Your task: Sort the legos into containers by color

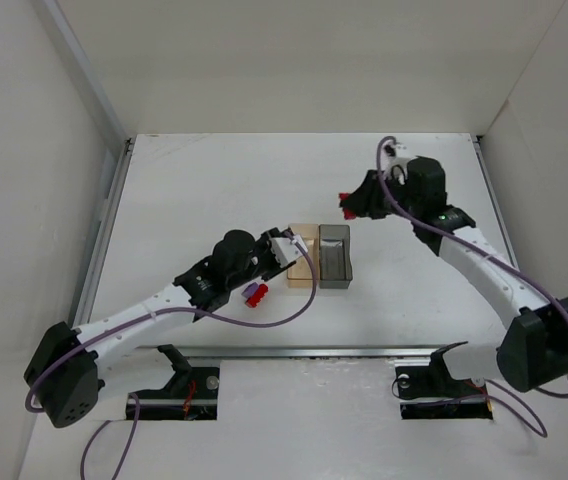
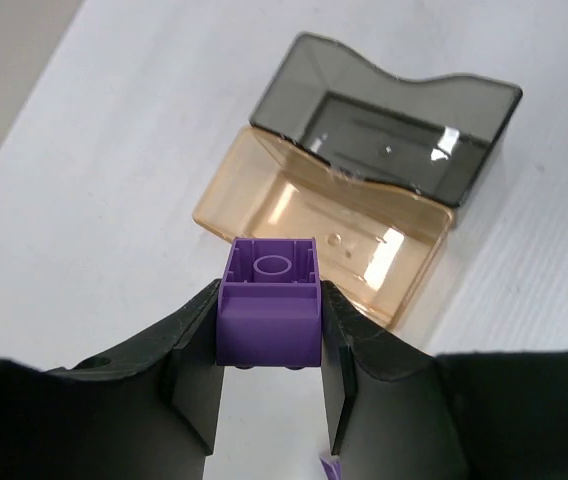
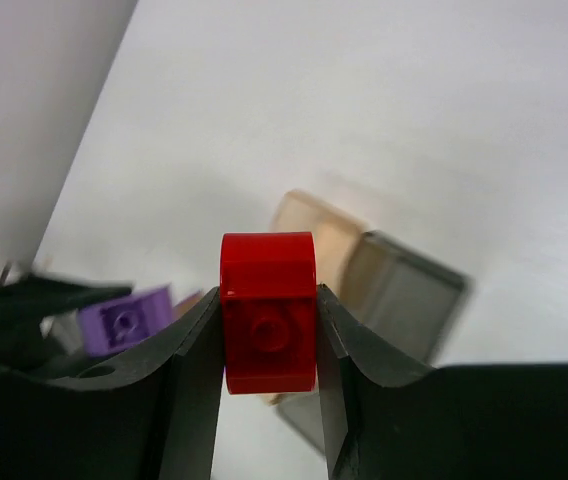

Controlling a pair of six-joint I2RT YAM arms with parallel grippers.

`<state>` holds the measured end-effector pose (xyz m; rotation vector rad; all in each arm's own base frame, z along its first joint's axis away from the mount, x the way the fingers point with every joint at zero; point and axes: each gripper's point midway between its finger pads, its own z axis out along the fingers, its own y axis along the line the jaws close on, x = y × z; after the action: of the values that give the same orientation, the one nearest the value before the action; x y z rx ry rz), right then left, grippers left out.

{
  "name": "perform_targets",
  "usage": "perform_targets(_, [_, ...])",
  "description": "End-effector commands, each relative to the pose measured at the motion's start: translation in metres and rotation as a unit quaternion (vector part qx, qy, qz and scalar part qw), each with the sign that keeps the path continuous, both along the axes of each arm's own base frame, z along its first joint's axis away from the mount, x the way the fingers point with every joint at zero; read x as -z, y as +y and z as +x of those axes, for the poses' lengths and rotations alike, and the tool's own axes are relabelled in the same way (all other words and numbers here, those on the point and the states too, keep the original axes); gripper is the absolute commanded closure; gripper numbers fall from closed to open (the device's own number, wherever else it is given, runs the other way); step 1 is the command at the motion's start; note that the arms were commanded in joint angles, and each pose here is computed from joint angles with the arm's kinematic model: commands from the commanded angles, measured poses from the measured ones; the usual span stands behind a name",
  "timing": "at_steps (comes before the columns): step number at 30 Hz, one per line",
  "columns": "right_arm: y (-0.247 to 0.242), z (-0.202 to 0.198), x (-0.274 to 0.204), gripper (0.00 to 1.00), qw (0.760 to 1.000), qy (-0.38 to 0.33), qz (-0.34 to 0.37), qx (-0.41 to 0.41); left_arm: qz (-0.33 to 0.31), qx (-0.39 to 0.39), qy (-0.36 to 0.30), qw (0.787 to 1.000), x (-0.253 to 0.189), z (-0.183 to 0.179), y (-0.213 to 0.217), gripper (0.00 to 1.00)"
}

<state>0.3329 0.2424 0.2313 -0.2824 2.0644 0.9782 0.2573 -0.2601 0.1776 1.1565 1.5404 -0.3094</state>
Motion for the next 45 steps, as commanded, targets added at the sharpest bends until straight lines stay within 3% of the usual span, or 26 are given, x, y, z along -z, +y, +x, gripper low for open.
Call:
perform_targets(1, [-0.038,0.015,-0.035,1.00,0.995,-0.063,0.003,0.077,0.013,-0.004,0.034,0.999,0.017,-0.011,0.009,1.00])
perform_targets(12, [-0.038,0.011,0.067,1.00,0.993,0.051,-0.066,0.081,-0.020,-0.020,0.001,1.000,0.003,0.004,0.000,1.00])
perform_targets(14, [-0.028,0.006,0.074,0.92,0.994,0.058,-0.071,0.068,-0.020,-0.020,0.001,1.000,0.005,0.008,-0.004,1.00])
perform_targets(15, [-0.028,0.008,0.078,0.79,0.993,0.065,-0.074,0.067,-0.019,-0.020,0.002,1.000,0.004,0.010,-0.005,1.00])
perform_targets(17, [-0.027,0.008,0.085,0.72,0.992,0.077,-0.076,0.069,-0.014,-0.020,0.007,1.000,0.010,0.013,-0.009,1.00])
perform_targets(18, [-0.024,0.007,0.090,0.61,0.991,0.082,-0.079,0.064,-0.014,-0.020,0.006,1.000,0.008,0.015,-0.011,1.00])
perform_targets(20, [-0.023,0.009,0.091,0.56,0.991,0.088,-0.077,0.066,-0.007,-0.018,0.007,1.000,0.013,0.019,-0.014,0.98])
perform_targets(24, [-0.021,0.009,0.098,0.45,0.991,0.093,-0.085,0.055,-0.014,-0.007,-0.003,1.000,0.008,0.028,-0.028,0.84])
perform_targets(26, [-0.020,0.012,0.096,0.25,0.991,0.091,-0.088,0.053,-0.009,-0.001,-0.002,1.000,0.010,0.030,-0.033,0.78])
perform_targets(28, [-0.021,0.010,0.098,0.20,0.990,0.093,-0.094,0.050,-0.005,0.008,-0.002,1.000,0.011,0.034,-0.040,0.73])
perform_targets(29, [-0.020,0.013,0.094,0.13,0.991,0.089,-0.091,0.051,-0.005,0.012,0.001,1.000,0.011,0.035,-0.043,0.73])
perform_targets(34, [-0.023,0.018,0.078,0.13,0.992,0.063,-0.099,0.052,0.004,0.025,0.009,1.000,0.020,0.037,-0.051,0.62])
perform_targets(40, [-0.025,0.019,0.063,0.12,0.991,0.039,-0.121,0.048,0.009,0.017,0.010,1.000,0.019,0.041,-0.051,0.19])
perform_targets(43, [-0.026,0.019,0.051,0.12,0.991,0.027,-0.121,0.046,0.020,-0.005,0.009,1.000,0.017,0.045,-0.043,0.09])
perform_targets(45, [-0.029,0.019,0.049,0.12,0.990,0.021,-0.133,0.043,0.021,-0.023,0.001,1.000,0.007,0.047,-0.035,0.09])
